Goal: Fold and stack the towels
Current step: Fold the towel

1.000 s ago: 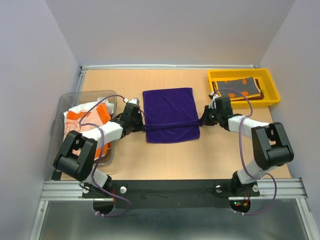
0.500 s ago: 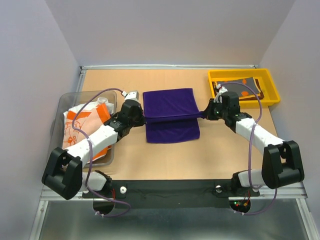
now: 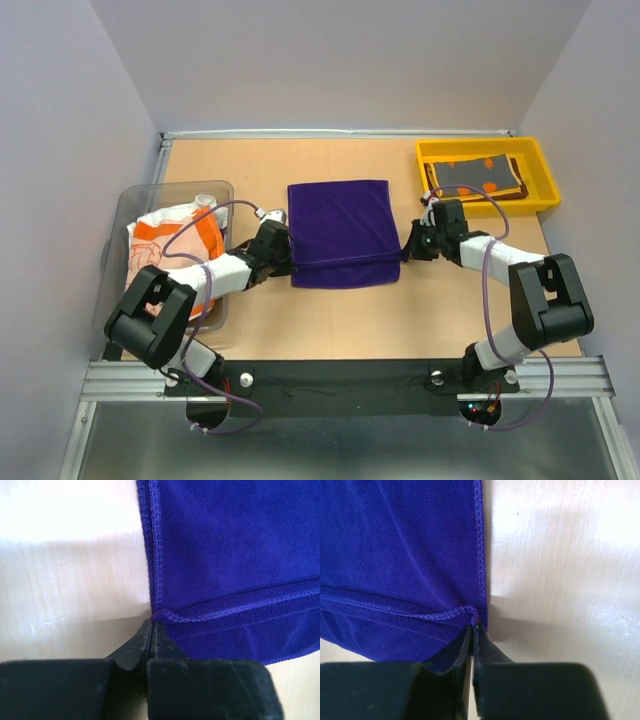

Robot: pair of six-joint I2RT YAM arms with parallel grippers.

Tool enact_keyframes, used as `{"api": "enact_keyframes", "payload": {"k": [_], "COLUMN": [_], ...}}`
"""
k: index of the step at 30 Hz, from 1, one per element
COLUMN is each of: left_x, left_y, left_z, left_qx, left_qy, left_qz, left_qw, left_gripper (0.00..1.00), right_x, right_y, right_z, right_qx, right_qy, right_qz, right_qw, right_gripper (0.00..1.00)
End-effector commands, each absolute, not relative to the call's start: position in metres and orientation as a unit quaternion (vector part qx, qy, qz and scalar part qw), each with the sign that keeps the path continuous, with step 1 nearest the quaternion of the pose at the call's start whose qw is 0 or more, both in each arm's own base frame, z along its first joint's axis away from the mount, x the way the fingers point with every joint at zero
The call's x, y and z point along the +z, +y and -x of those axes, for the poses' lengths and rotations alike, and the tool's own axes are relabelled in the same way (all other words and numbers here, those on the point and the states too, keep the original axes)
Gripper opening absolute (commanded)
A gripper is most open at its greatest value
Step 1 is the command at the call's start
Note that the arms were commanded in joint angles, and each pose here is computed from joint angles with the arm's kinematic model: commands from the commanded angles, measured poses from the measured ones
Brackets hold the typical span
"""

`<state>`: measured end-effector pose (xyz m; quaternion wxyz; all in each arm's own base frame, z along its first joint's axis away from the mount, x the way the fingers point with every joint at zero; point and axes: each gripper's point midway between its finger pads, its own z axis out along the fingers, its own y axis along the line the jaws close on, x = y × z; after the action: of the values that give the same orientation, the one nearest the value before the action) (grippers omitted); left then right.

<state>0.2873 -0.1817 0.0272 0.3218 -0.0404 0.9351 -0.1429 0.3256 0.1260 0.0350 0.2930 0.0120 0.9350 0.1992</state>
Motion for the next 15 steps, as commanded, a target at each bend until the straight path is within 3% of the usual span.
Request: {"api": "enact_keyframes", "payload": {"k": [1,5,6,8,11,15], "left_x": [0.034,0.048,0.058,0.069,0.095,0.135], "left_y": [-0.183,-0.183,-0.186,-0.187,-0.184,-0.166], "left_z": [-0.288,-0.271,-0.264,-0.254,-0.239,-0.236], "left_qx": [-0.152,-0.172,-0.192,-0.209,-0.243,-0.259], "left_qy": [0.927,0.922,0.915,0.91,0.891,0.856], "left_qz": [0.044,0.051,0.052,0.054,0.062,0.084], "left_qw": [0.341,0.343,0.351,0.355,0.379,0.441], "left_gripper": [0.13,0.4,0.58,0.79,0.9,0.95], "right_x": [0.039,0.053,0.063,0.07,0.097,0.128], "right_y": [0.127,0.146,0.153,0.158,0.165,0.18], "right_z": [-0.323,-0.301,-0.291,-0.277,-0.265,-0.267], "right_qx": [0.212,0.278,0.305,0.321,0.329,0.304], "right_qy": [0.93,0.92,0.913,0.91,0.902,0.893], "right_qz": [-0.016,-0.016,-0.011,-0.002,0.042,0.11], "right_qw": [0.299,0.275,0.271,0.262,0.277,0.313], "right_gripper": [0.11,0.35,0.41,0.48,0.55,0.63]}}
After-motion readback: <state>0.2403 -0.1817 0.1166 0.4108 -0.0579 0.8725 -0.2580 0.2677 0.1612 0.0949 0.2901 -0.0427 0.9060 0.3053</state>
